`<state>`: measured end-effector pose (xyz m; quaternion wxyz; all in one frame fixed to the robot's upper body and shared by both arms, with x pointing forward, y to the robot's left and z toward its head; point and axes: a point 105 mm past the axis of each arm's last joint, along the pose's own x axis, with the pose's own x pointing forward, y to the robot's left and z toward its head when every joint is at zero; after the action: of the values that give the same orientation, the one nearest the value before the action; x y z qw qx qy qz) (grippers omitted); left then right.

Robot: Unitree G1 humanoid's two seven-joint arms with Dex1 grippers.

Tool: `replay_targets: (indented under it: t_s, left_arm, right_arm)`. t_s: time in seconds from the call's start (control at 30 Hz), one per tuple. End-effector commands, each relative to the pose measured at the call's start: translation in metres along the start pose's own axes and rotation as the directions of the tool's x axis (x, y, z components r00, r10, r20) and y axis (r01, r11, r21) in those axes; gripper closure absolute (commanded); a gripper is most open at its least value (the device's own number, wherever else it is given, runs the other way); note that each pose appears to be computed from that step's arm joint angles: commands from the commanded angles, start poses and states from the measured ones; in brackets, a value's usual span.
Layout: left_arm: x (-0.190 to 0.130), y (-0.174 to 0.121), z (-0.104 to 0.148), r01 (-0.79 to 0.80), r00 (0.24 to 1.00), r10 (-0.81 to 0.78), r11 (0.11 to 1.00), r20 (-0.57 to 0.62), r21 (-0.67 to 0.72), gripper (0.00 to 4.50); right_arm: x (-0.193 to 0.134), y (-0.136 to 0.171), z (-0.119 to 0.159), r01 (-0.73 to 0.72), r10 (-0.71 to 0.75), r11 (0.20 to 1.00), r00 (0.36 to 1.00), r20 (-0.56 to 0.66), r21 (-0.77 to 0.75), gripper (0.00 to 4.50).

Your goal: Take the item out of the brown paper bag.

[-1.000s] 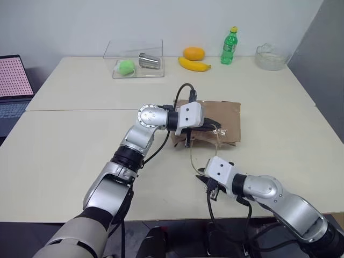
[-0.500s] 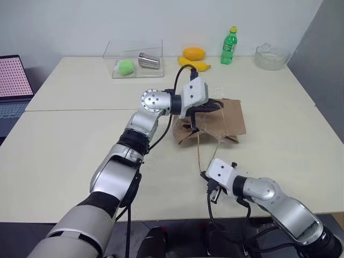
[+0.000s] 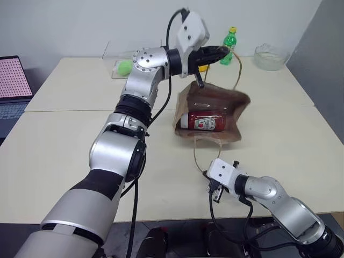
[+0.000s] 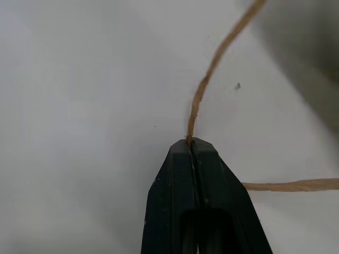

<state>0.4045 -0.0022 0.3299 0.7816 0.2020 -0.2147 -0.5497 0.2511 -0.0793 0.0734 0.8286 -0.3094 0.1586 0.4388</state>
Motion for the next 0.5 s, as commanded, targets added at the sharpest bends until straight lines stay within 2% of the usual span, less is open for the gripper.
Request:
replay_targets:
  t_s: [0.03,0.17,0.23,0.3,0.5]
  left_arm:
    - [-0.003,0.004,0.016,0.017,0.999,-0.018,1.0,0.047,0.023,4.5]
    - [-0.008,-0.01,0.01,0.122,0.992,-0.122,0.993,0.037,0.008,4.5]
    - [-0.011,-0.018,0.007,0.174,0.984,-0.174,0.985,0.032,-0.002,4.5]
    - [-0.015,-0.025,0.004,0.216,0.976,-0.215,0.976,0.029,-0.016,4.5]
    - [-0.019,-0.036,0.003,0.247,0.969,-0.245,0.967,0.046,-0.066,4.5]
  right_arm:
    - [0.004,0.011,-0.02,-0.042,0.045,0.999,0.996,-0.079,0.032,4.47]
    - [0.001,-0.01,-0.005,0.072,-0.071,0.997,0.997,-0.014,0.028,4.47]
    - [-0.004,-0.016,0.003,0.113,-0.114,0.993,0.993,0.021,0.042,4.12]
    - [-0.012,-0.021,0.012,0.148,-0.151,0.988,0.987,0.053,0.052,3.61]
    - [-0.05,-0.024,0.042,0.176,-0.176,0.984,0.977,0.119,0.015,1.54]
